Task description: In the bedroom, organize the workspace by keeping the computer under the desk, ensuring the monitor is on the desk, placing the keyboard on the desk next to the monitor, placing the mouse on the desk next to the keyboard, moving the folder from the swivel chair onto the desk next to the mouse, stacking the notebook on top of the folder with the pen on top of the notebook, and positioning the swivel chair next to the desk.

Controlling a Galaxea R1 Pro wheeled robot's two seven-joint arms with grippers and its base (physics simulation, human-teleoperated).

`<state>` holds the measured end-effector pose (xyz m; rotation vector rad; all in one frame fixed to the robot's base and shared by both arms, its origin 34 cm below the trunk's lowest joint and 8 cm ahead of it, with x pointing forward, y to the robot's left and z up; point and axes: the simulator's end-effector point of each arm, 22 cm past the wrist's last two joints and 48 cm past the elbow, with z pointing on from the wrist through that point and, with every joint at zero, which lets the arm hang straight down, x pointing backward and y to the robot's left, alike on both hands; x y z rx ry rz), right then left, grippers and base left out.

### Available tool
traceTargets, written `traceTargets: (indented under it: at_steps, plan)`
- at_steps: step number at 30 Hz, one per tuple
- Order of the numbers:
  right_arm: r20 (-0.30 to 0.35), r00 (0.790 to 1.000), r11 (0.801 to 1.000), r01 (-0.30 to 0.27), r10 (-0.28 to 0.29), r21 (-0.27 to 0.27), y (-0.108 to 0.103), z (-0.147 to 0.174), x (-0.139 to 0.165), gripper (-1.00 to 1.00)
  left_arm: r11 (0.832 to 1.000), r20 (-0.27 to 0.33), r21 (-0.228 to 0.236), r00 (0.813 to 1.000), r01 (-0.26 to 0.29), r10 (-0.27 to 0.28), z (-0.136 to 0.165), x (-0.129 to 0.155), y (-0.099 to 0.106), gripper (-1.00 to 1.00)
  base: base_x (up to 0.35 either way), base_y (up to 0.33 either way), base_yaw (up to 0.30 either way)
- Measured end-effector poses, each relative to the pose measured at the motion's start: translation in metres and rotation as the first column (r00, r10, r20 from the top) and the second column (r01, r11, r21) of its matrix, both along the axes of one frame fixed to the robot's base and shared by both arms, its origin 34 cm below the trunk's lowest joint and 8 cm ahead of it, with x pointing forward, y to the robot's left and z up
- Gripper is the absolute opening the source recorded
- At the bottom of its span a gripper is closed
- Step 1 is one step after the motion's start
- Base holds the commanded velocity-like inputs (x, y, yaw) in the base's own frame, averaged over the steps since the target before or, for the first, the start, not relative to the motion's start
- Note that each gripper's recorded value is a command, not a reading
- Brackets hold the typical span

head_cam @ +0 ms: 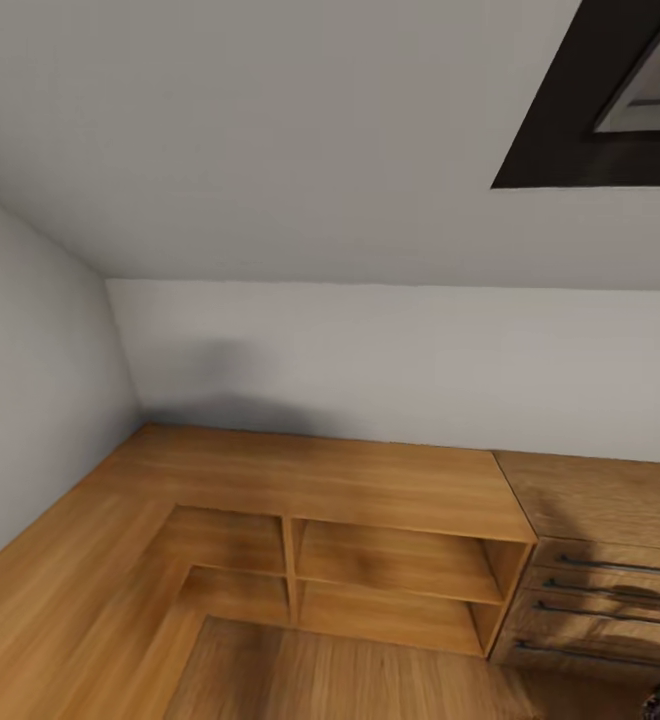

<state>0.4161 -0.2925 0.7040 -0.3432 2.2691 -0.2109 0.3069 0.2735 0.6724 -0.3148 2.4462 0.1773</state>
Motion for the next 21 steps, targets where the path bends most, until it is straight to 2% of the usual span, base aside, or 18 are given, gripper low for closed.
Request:
traceTargets:
  at_steps: [12, 21]
  plan:
    - [0.000, 1.000, 1.000, 0.000, 0.000, 0.000, 0.0001, -0.0001, 0.0000, 1.00, 1.000, 0.000, 0.001, 1.000, -0.003, 0.003, 0.0000, 0.0000, 0.0011, 1.00, 0.067, 0.008, -0.300]
    - [0.000, 1.000, 1.000, 0.000, 0.000, 0.000, 0.0001, 0.0001, -0.0002, 1.00, 1.000, 0.003, 0.001, 1.000, -0.003, 0.003, 0.0004, 0.0003, 0.0011, 1.00, 0.266, 0.000, -0.300]
